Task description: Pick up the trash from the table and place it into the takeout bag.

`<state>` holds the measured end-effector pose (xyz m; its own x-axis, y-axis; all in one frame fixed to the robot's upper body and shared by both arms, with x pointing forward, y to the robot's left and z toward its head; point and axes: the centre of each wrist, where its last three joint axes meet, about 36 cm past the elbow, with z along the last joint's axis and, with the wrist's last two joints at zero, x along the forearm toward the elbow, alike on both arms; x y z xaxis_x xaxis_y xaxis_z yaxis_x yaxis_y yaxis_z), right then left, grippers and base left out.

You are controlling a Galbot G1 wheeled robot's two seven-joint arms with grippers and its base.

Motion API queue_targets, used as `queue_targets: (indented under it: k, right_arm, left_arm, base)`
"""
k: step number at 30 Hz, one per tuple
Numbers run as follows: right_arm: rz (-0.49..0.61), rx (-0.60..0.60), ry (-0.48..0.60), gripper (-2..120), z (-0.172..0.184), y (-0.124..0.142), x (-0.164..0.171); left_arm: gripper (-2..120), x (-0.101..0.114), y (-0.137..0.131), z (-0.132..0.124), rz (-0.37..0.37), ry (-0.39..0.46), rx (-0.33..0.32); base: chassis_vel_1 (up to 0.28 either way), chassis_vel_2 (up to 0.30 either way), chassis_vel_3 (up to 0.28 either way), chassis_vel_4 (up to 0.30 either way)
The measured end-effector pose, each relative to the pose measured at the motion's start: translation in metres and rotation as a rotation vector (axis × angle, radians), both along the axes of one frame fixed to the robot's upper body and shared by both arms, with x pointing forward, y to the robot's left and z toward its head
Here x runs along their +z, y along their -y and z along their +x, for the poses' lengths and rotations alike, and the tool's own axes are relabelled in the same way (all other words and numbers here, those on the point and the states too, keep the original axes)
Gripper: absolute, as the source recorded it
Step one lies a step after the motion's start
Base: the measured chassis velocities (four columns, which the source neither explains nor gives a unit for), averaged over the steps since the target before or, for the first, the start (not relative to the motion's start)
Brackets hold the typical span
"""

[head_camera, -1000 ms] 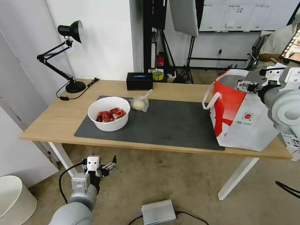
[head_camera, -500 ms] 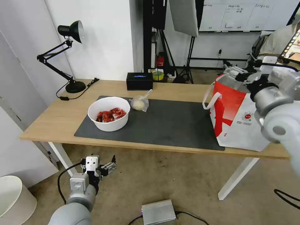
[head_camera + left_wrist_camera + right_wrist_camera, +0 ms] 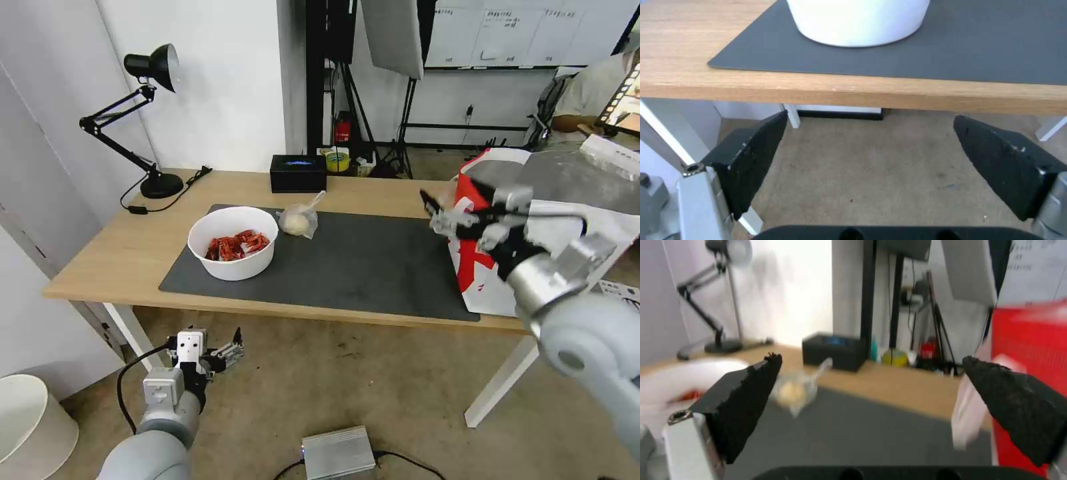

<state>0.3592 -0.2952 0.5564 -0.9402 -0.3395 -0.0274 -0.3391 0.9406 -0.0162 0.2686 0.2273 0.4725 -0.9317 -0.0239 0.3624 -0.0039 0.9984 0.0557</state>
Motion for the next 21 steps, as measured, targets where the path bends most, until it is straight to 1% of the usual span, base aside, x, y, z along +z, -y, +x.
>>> queue_targets:
  k: [3,9,11,13,14,16,21]
  right_arm:
    - [-0.038,-0.007,-0.043,100,-0.014,-0.001,-0.020]
    - [-0.075,-0.031,-0.097,100,-0.034,-0.004,-0.040]
    - [-0.084,-0.069,-0.142,100,-0.044,-0.007,-0.049]
    - [-0.092,-0.133,-0.227,100,-0.059,-0.013,-0.062]
    - [-0.092,-0.133,-0.227,100,-0.059,-0.013,-0.062]
    - [-0.097,-0.164,-0.272,100,-0.067,-0.015,-0.070]
    - [-0.102,-0.178,-0.305,100,-0.076,-0.017,-0.077]
  left_arm:
    - [100,0.000,-0.002,0.001,0.005,0.002,0.002]
    - [100,0.000,-0.002,0.002,0.005,0.004,0.002]
    - [100,0.000,-0.002,0.003,0.005,0.007,0.002]
    - [100,0.000,-0.002,0.003,0.001,0.008,0.002]
    - [100,0.000,-0.002,0.003,0.001,0.008,0.002]
    - [100,-0.001,-0.001,0.003,-0.002,0.007,0.004]
    - [100,-0.002,-0.002,0.004,-0.002,0.005,0.007]
  base:
    - [0.000,0.000,0.000,0.000]
    - [0.000,0.000,0.000,0.000]
    - [0.000,0.000,0.000,0.000]
    - [0.000,0.000,0.000,0.000]
    - [0.000,0.000,0.000,0.000]
    - [0.000,0.000,0.000,0.000]
    - [0.000,0.000,0.000,0.000]
